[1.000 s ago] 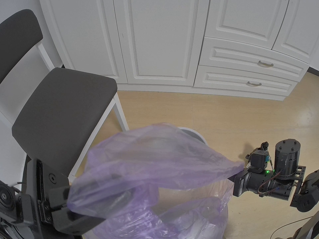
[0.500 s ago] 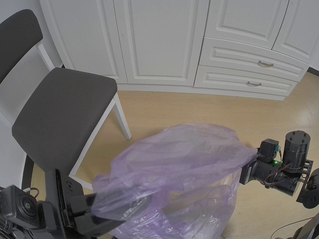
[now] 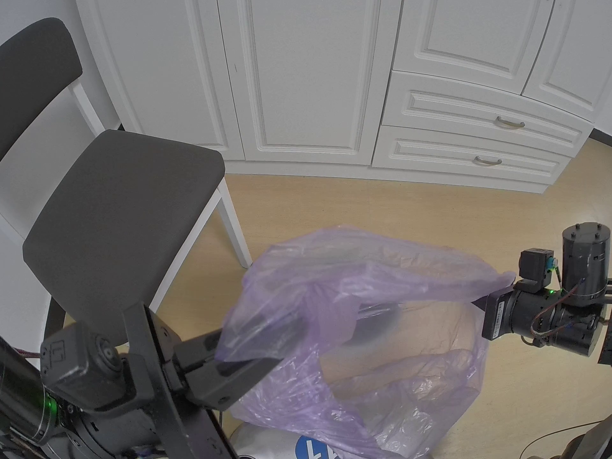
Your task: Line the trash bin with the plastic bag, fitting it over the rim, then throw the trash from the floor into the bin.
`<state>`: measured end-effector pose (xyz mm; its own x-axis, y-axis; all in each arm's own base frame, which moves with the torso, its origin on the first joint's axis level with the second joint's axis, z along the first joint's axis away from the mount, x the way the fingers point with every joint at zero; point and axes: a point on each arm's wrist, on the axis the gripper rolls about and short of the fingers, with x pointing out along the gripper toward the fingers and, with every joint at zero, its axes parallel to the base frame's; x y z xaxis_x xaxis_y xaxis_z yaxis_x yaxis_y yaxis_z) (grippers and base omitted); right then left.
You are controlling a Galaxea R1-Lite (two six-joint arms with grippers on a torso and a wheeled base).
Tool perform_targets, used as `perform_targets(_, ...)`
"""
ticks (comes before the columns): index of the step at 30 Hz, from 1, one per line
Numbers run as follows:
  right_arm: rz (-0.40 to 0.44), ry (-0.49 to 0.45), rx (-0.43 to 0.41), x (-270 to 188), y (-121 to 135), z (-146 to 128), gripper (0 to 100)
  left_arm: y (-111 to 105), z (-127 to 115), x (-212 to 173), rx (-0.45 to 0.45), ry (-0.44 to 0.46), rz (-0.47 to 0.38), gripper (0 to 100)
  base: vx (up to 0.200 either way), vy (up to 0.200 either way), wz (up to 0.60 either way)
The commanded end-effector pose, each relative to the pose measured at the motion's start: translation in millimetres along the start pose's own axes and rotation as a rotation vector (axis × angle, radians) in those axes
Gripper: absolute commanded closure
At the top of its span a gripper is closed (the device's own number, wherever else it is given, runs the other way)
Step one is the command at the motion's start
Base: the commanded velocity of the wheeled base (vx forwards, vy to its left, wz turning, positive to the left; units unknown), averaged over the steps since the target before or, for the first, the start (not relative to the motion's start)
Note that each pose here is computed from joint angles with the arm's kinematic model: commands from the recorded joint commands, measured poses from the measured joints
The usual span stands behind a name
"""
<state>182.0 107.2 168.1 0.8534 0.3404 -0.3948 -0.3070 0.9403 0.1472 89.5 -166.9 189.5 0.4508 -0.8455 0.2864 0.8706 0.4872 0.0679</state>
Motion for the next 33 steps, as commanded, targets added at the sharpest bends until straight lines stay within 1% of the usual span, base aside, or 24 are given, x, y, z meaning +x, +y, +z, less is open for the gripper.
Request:
perform_targets(1, 0.030, -0.084, 0.054, -37.9, 2.1, 37.6, 100, 9.2, -8.6, 20.5, 0.005, 0.032, 0.080, 100, 0.000, 0.000, 0.00)
perform_targets(5, 0.046, -0.067, 0.041, -44.5, 7.9, 59.3, 100, 16.2, -13.9, 22.9, 0.013, 0.089, 0.143, 100, 0.000, 0.000, 0.00)
perform_targets(7, 0.047, -0.065, 0.040, -44.5, 8.6, 61.3, 100, 17.2, -14.2, 23.0, 0.014, 0.094, 0.149, 100, 0.000, 0.000, 0.00)
perform_targets(8, 0.049, -0.049, 0.034, -47.7, 12.2, 74.8, 100, 23.4, -14.4, 27.6, 0.018, 0.123, 0.178, 100, 0.000, 0.000, 0.00)
perform_targets(10, 0.059, -0.048, 0.029, -53.6, 14.6, 79.7, 100, 26.4, -15.1, 30.0, 0.008, 0.146, 0.191, 100, 0.000, 0.000, 0.00)
perform_targets(12, 0.064, -0.050, 0.028, -56.9, 14.8, 80.4, 100, 28.5, -15.9, 31.0, -0.003, 0.161, 0.211, 100, 0.000, 0.000, 0.00)
perform_targets(13, 0.066, -0.052, 0.029, -60.5, 14.1, 78.0, 100, 32.0, -16.5, 34.2, -0.024, 0.182, 0.252, 100, 0.000, 0.000, 0.00)
perform_targets(14, 0.068, -0.053, 0.029, -63.0, 13.3, 76.4, 100, 34.2, -17.3, 35.8, -0.037, 0.193, 0.273, 100, 0.000, 0.000, 0.00)
perform_targets(17, 0.058, -0.042, 0.026, -63.7, 11.5, 70.1, 100, 41.9, -22.4, 40.5, -0.076, 0.223, 0.315, 100, 0.000, 0.000, 0.00)
perform_targets(18, 0.052, -0.043, 0.024, -63.7, 11.6, 70.1, 100, 46.0, -26.2, 43.1, -0.084, 0.232, 0.330, 100, 0.000, 0.000, 0.00)
perform_targets(20, 0.068, -0.048, 0.020, -66.5, 13.9, 70.0, 100, 54.8, -33.0, 49.0, -0.091, 0.245, 0.364, 100, 0.000, 0.000, 0.00)
perform_targets(21, 0.068, -0.048, 0.020, -66.5, 13.9, 70.0, 100, 54.8, -33.0, 49.0, -0.091, 0.245, 0.364, 100, 0.000, 0.000, 0.00)
perform_targets(22, 0.070, -0.047, 0.017, -67.3, 14.8, 68.7, 100, 64.0, -40.0, 52.5, -0.095, 0.257, 0.397, 100, 0.000, 0.000, 0.00)
perform_targets(24, 0.070, -0.047, 0.017, -67.2, 14.7, 68.5, 100, 71.5, -46.2, 55.6, -0.103, 0.270, 0.424, 100, 0.000, 0.000, 0.00)
perform_targets(30, 0.057, -0.043, 0.015, -66.3, 13.9, 67.6, 100, 81.3, -53.3, 67.3, -0.147, 0.261, 0.469, 100, 0.000, 0.000, 0.00)
perform_targets(32, 0.029, -0.047, 0.014, -64.7, 14.0, 68.0, 100, 86.2, -53.9, 75.6, -0.165, 0.238, 0.523, 100, 0.000, 0.000, 0.00)
perform_targets(33, 0.019, -0.050, 0.012, -64.0, 14.2, 68.4, 100, 86.2, -53.7, 76.5, -0.168, 0.235, 0.531, 100, 0.000, 0.000, 0.00)
